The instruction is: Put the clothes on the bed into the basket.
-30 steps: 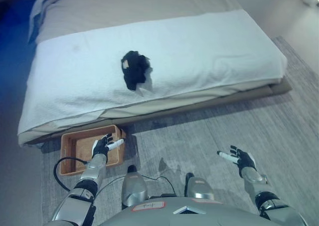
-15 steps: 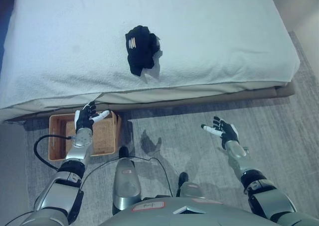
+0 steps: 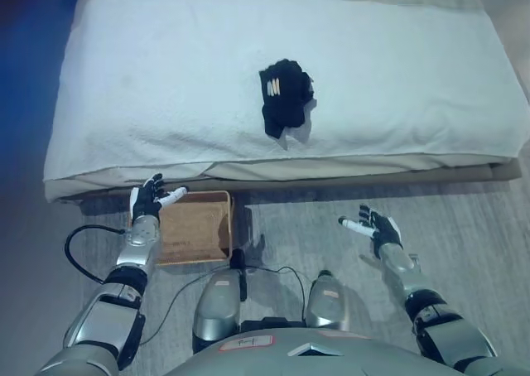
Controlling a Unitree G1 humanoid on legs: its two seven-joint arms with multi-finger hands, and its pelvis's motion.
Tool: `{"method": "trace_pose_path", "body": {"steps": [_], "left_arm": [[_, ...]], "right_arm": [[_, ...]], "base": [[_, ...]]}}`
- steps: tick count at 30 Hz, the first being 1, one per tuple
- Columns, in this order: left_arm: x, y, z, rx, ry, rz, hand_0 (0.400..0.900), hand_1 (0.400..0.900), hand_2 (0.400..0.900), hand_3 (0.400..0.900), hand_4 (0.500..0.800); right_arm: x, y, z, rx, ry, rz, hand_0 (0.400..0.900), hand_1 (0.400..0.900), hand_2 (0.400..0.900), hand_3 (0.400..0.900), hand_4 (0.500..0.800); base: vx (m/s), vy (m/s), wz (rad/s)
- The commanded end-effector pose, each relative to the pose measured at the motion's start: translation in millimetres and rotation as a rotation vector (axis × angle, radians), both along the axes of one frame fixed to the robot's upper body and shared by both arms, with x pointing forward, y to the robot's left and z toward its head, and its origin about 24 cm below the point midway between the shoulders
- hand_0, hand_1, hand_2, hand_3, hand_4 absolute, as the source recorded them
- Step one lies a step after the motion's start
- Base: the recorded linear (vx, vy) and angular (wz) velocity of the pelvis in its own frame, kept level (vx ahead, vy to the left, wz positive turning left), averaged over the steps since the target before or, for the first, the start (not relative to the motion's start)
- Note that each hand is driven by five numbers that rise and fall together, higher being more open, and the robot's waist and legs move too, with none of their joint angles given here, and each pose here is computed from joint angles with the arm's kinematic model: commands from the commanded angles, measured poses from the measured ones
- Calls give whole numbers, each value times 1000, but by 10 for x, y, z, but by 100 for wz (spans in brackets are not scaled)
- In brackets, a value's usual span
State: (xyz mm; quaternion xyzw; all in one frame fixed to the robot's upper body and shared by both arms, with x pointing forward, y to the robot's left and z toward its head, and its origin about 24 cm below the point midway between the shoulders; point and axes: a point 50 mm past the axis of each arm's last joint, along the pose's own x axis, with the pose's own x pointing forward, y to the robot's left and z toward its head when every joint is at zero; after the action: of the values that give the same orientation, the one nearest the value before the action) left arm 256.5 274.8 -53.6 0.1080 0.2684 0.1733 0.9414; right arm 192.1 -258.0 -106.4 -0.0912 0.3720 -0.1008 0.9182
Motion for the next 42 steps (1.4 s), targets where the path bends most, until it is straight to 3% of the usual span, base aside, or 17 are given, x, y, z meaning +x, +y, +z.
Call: {"method": "trace_pose_path", "body": {"steps": [1, 8, 14, 18, 20, 22, 25, 37, 39, 42], "left_arm": [[206, 71, 285, 56, -134, -42, 900, 900, 900, 900, 800], [114, 90, 190, 106, -61, -93, 900, 900, 900, 900, 800], [250, -66, 220, 156, -43, -182, 900, 900, 900, 900, 800], [476, -295, 343, 293, -53, -300, 900, 900, 900, 900, 800], [719, -430, 567, 425, -109, -340, 900, 900, 900, 900, 800], [966, -496, 874, 578, -176, -354, 900, 900, 900, 900, 800], [1103, -528, 1075, 684, -219, -354, 900, 900, 900, 900, 800], [1290, -977, 1267, 648, -311, -380, 900, 900, 900, 900, 800], [1316, -1091, 1306, 637, -336, -380, 900, 900, 900, 900, 800], [1302, -1119, 1268, 571, -339, -337, 900, 900, 900, 900, 800]], "right_arm": [[6, -379, 169, -63, -74, -101, 900, 900, 900, 900, 800], [-122, -358, 81, -28, -35, -106, 900, 900, 900, 900, 800], [-202, -378, 43, -33, -10, -117, 900, 900, 900, 900, 800], [-54, -429, 156, -60, -67, -116, 900, 900, 900, 900, 800], [66, -442, 248, -62, -130, -143, 900, 900, 900, 900, 800], [207, -370, 327, -51, -193, -133, 900, 900, 900, 900, 800], [340, -255, 391, -53, -236, -76, 900, 900, 900, 900, 800], [507, -102, 427, -118, -224, 48, 900, 900, 900, 900, 800], [745, -116, 628, -193, -285, 70, 900, 900, 900, 900, 800], [1020, -183, 932, -282, -387, 20, 900, 900, 900, 900, 800]], "base": [[313, -71, 92], [234, -75, 73], [159, -155, 113], [7, -168, 105], [-231, -21, 98], [-207, -34, 34], [-38, -53, -30], [10, 9, -32], [65, 9, -40], [-1, -15, 1]]}}
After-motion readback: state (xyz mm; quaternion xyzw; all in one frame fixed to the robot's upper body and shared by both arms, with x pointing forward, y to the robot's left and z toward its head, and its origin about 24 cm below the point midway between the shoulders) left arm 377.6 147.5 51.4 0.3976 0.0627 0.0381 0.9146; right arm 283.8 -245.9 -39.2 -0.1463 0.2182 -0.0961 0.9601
